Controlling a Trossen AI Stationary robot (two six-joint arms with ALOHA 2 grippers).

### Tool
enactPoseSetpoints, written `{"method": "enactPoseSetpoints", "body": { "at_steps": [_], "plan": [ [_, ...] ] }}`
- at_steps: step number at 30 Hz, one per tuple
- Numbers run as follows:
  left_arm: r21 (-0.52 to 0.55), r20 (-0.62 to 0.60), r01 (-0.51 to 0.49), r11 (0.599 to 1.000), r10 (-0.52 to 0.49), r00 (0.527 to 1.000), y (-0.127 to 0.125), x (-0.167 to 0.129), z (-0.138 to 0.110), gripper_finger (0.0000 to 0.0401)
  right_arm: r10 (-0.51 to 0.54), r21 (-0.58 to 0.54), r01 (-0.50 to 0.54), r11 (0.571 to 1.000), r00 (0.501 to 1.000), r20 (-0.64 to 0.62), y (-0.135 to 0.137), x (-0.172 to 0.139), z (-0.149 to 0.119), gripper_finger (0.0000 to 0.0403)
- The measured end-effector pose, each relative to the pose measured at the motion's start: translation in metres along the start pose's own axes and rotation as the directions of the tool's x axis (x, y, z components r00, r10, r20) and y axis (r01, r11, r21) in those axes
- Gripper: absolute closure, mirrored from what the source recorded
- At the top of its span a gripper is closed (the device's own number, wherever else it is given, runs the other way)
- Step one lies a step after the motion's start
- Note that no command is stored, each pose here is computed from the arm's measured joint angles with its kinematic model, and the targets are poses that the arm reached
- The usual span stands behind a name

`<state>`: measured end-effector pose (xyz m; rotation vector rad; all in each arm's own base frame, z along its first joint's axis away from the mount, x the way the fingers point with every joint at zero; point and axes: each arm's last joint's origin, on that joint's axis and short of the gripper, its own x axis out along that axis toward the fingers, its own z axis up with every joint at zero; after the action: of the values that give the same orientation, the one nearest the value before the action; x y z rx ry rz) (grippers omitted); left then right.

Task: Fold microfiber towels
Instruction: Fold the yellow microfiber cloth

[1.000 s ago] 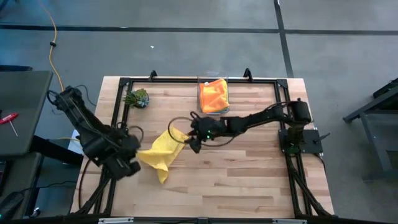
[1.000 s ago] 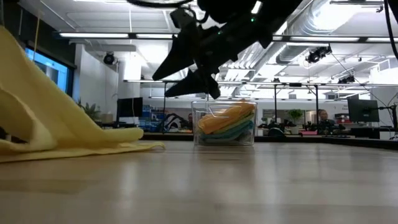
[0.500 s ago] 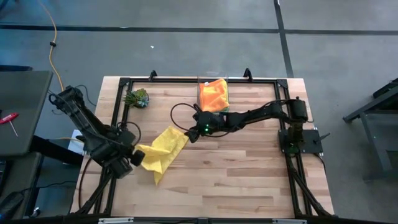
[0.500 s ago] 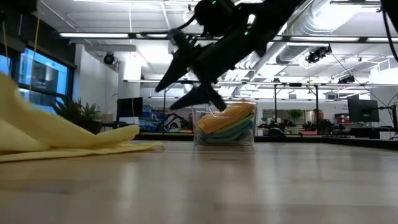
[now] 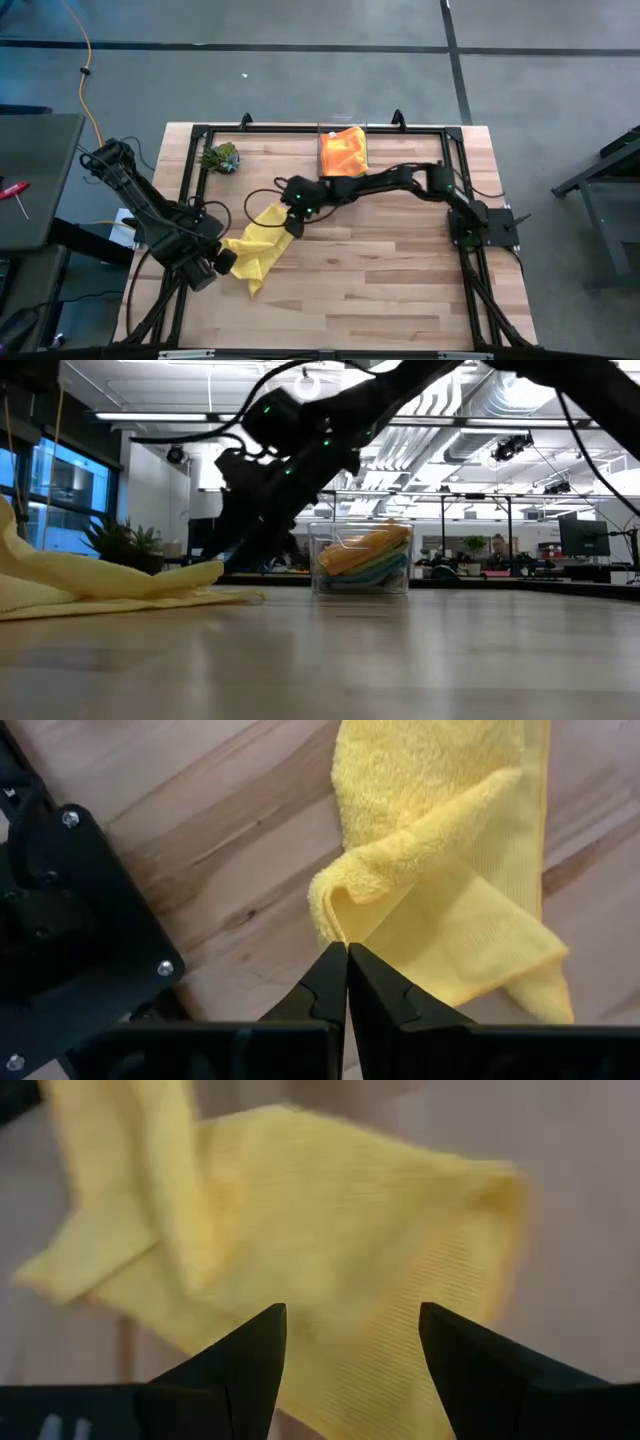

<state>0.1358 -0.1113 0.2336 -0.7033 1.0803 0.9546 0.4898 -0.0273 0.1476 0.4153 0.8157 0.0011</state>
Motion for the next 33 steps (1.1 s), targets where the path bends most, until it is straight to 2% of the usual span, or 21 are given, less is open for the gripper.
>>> {"method": "enactPoseSetpoints", "body": {
  "at_steps": [4, 8, 12, 16, 19, 21, 26, 33],
  "plan": [
    [0.004, -0.007, -0.002, 1.0, 0.002, 1.0, 0.0, 0.0, 0.0, 0.0401, 0.136, -0.022, -0.138, 0.99, 0.988, -0.077, -0.004, 0.017, -0.002, 0.0181],
    [0.005, -0.006, -0.003, 1.0, 0.003, 1.0, 0.0, 0.0, 0.0, 0.0401, 0.279, -0.024, -0.283, 0.959, 0.955, -0.102, 0.005, 0.02, 0.0, 0.0181],
    [0.023, 0.001, -0.003, 1.0, 0.003, 1.0, 0.0, 0.0, 0.0, 0.0401, 0.345, -0.039, -0.349, 0.936, 0.935, -0.082, 0.015, 0.021, 0.002, 0.0181],
    [0.031, 0.006, -0.001, 1.0, 0.0, 1.0, 0.0, 0.0, 0.0, 0.0401, 0.392, -0.046, -0.39, 0.919, 0.919, 0.031, 0.019, 0.018, 0.016, 0.0181],
    [0.031, 0.008, 0.0, 1.0, 0.0, 1.0, 0.0, 0.0, 0.0, 0.0401, 0.382, -0.023, -0.382, 0.924, 0.917, 0.113, 0.009, 0.014, 0.027, 0.0181],
    [0.031, 0.008, 0.001, 1.0, -0.001, 1.0, 0.0, 0.0, 0.0, 0.0401, 0.373, -0.004, -0.375, 0.927, 0.92, 0.124, -0.001, 0.008, 0.032, 0.0181],
    [0.041, 0.011, 0.003, 0.999, -0.004, 1.0, 0.0, 0.0, 0.0, 0.0401, 0.371, -0.005, -0.376, 0.927, 0.913, 0.171, -0.018, -0.021, 0.052, 0.0181],
    [0.055, 0.017, 0.005, 0.998, -0.006, 1.0, 0.0, 0.0, 0.0, 0.0401, 0.303, 0.012, -0.303, 0.953, 0.952, 0.032, -0.032, -0.036, 0.045, 0.0181]
  ]
}}
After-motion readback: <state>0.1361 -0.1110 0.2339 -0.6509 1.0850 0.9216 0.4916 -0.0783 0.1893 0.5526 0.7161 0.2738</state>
